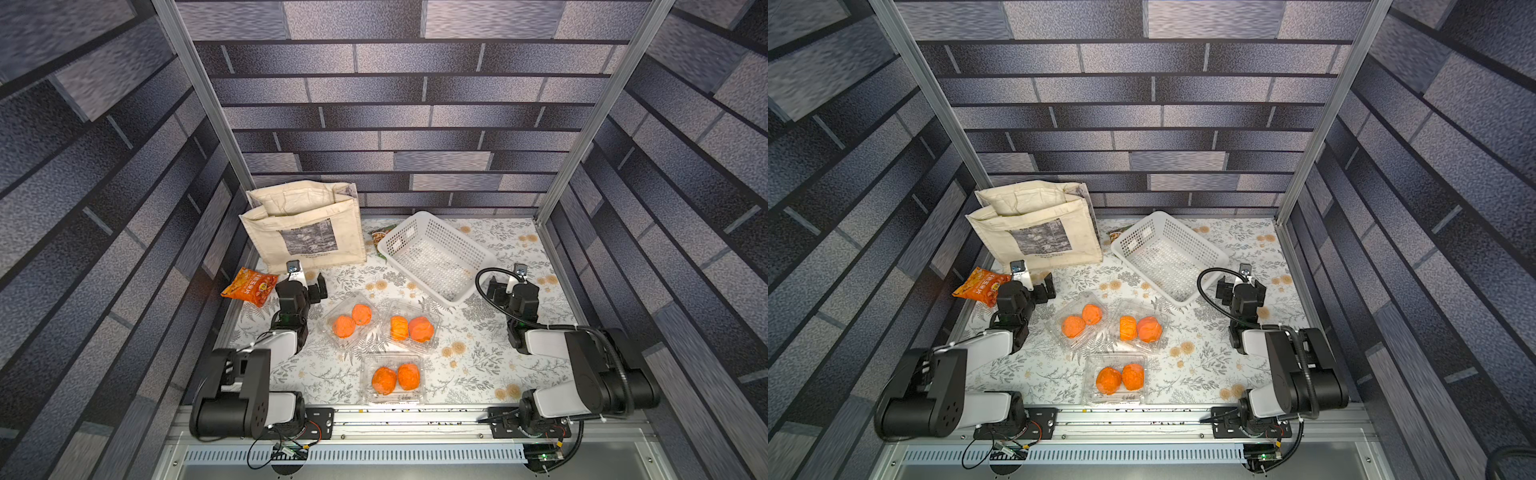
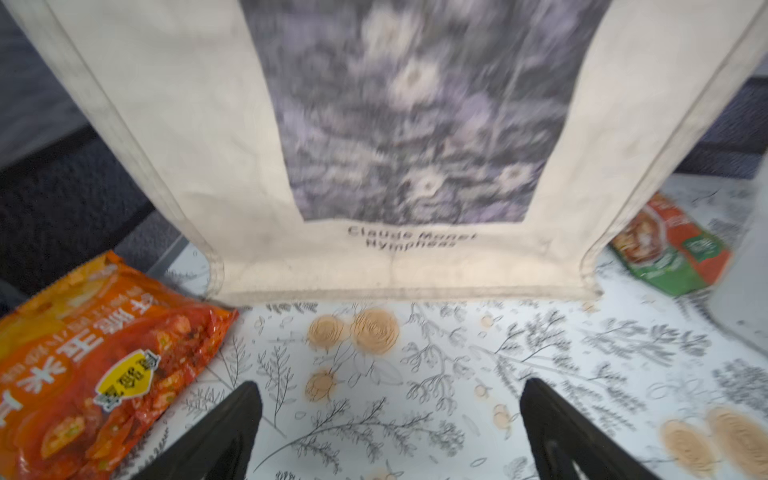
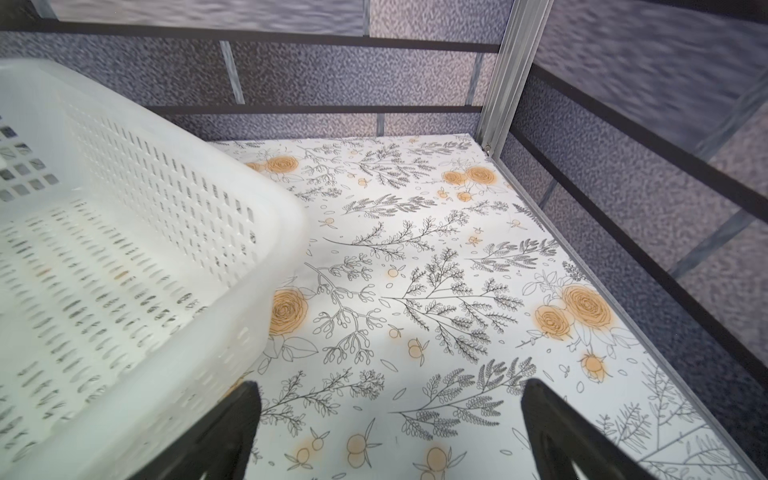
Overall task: Take oranges out of containers
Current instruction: Move the packing box to the center of the board.
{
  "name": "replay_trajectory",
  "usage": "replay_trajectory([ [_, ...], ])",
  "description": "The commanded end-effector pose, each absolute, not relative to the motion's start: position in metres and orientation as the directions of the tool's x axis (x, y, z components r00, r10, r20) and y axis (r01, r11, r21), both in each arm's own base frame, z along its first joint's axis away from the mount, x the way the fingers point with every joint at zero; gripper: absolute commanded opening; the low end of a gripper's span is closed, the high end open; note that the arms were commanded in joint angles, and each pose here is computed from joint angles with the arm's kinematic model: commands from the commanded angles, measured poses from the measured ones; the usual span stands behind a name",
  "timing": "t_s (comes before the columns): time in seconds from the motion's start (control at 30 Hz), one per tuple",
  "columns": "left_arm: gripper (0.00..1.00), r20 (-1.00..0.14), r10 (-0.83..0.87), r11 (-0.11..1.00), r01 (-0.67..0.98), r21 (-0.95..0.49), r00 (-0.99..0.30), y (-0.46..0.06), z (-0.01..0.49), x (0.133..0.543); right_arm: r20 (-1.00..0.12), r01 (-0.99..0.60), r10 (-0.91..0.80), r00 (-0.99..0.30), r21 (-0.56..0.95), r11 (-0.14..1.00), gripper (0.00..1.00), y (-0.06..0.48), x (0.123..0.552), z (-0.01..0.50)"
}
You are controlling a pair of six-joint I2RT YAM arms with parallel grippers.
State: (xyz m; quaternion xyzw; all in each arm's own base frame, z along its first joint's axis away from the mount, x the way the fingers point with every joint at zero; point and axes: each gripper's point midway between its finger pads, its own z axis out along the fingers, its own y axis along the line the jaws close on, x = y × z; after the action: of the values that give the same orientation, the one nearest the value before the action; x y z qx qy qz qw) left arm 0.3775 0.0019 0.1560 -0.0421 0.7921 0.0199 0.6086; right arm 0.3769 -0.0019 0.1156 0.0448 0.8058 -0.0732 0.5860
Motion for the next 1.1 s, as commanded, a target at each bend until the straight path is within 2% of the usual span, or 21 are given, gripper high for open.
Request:
replay_trajectory([
  [0.0, 1.0, -0.963, 0.039, 0.986, -0.147, 0.081, -0.267, -0.008, 0.186, 0.365, -0.948, 0.177, -0.005, -0.319, -0.065, 0.982, 1.0, -0.001, 0.376, 0.148],
  [0.17, 1.0, -0.967, 0.086, 0.99, -0.084, 0.109, -0.241, -0.055, 0.218, 0.342, -0.915, 0.026, 0.033, -0.402, 0.025, 0.999, 1.0, 0.027, 0.361, 0.174],
  [0.3, 1.0, -0.959, 0.088, 0.996, 0.039, 0.08, -0.27, -0.1, 0.231, 0.31, -0.877, -0.105, 0.061, -0.477, 0.126, 0.986, 1.0, 0.053, 0.335, 0.186],
  [0.47, 1.0, -0.91, 0.243, 0.963, 0.197, 0.184, -0.336, -0.144, 0.229, 0.253, -0.825, -0.133, 0.167, -0.54, 0.279, 0.951, 1.0, 0.069, 0.309, 0.194],
  [0.6, 1.0, -0.879, 0.316, 0.912, 0.369, 0.178, -0.357, -0.185, 0.223, 0.205, -0.761, -0.185, 0.181, -0.623, 0.368, 0.911, 1.0, 0.091, 0.303, 0.188],
  [0.77, 1.0, -0.818, 0.431, 0.848, 0.481, 0.223, -0.381, -0.209, 0.216, 0.156, -0.718, -0.2, 0.153, -0.679, 0.381, 0.903, 1.0, 0.098, 0.293, 0.179],
  [0.97, 1.0, -0.717, 0.641, 0.673, 0.65, 0.352, -0.275, -0.247, 0.182, 0.098, -0.7, -0.215, 0.132, -0.702, 0.385, 0.898, 1.0, 0.102, 0.285, 0.172],
  [1.07, 1.0, -0.686, 0.676, 0.628, 0.698, 0.344, -0.27, -0.259, 0.166, 0.08, -0.679, -0.207, 0.132, -0.722, 0.394, 0.895, 1.0, 0.103, 0.285, 0.165],
])
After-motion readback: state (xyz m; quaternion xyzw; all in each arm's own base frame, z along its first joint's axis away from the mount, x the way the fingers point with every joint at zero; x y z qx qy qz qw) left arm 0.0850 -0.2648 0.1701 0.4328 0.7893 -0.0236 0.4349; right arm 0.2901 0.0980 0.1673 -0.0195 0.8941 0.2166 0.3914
